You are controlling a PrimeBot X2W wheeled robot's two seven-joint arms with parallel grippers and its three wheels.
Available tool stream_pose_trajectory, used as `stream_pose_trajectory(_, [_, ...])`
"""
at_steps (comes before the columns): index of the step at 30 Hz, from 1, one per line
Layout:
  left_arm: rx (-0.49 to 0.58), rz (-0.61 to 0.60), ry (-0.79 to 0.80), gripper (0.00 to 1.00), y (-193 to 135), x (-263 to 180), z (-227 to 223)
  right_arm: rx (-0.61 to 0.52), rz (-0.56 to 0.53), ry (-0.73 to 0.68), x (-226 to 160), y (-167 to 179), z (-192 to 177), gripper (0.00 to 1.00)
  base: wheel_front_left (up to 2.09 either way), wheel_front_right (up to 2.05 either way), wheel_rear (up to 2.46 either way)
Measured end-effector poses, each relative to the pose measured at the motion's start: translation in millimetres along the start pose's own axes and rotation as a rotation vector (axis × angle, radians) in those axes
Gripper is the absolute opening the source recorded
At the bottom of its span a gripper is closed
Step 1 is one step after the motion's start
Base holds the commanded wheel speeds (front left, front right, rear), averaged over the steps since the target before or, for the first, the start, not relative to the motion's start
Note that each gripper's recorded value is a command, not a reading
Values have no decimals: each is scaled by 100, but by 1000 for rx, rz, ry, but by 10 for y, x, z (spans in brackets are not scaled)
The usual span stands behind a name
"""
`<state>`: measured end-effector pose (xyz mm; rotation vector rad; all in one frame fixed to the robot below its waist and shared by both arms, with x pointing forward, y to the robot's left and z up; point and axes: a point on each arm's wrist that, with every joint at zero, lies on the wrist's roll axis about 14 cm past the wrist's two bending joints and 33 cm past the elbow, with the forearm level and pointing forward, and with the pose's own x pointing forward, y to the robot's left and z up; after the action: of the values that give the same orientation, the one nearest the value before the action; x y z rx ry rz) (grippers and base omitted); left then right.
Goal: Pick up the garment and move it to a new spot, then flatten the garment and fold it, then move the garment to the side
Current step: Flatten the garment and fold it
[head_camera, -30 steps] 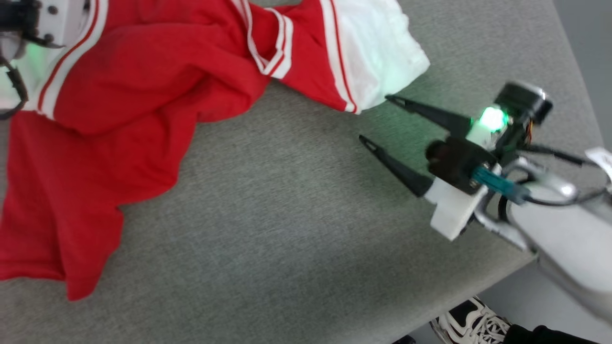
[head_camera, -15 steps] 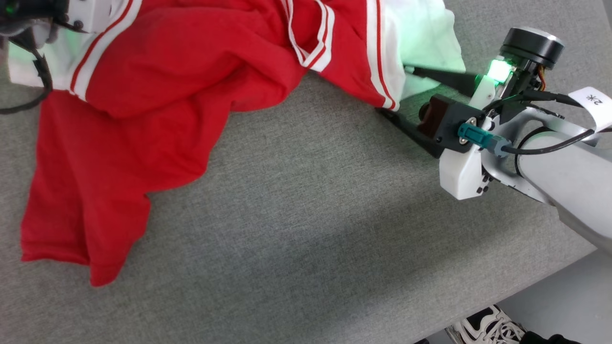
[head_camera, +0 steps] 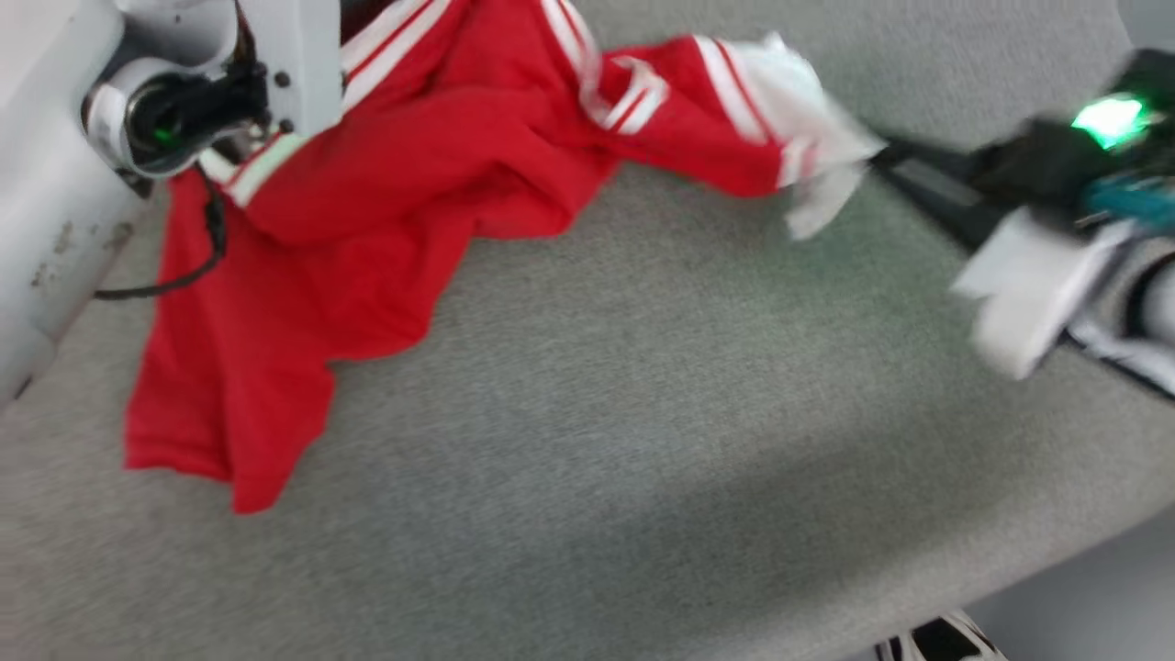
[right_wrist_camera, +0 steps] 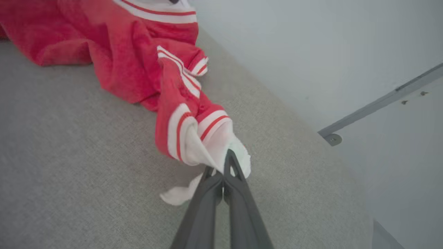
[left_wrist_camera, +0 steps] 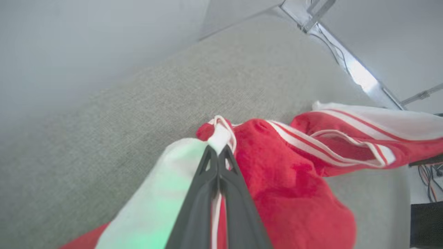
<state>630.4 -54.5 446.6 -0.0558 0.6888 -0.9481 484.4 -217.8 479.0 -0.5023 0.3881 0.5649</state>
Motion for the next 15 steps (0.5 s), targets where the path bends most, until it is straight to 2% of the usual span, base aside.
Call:
stream_pose_trajectory(4, [-51, -30, -213, 0, -124, -325, 388, 71, -92, -93, -187, -317, 306, 0, 0, 0, 0])
stream_pose_trajectory(7, [-42, 3, -300, 0, -66, -593, 509, 135, -132, -134, -219, -459, 403, 0, 0, 0, 0])
stream_pose_trajectory(11, [-19, 89, -391, 0, 119, -918, 622, 263, -142, -211, -83, -562, 586, 0, 0, 0, 0])
stream_pose_trajectory(15, [3, 234, -533, 0, 480, -1296, 887, 280, -200, -283, 119, -895, 901, 0, 0, 0, 0])
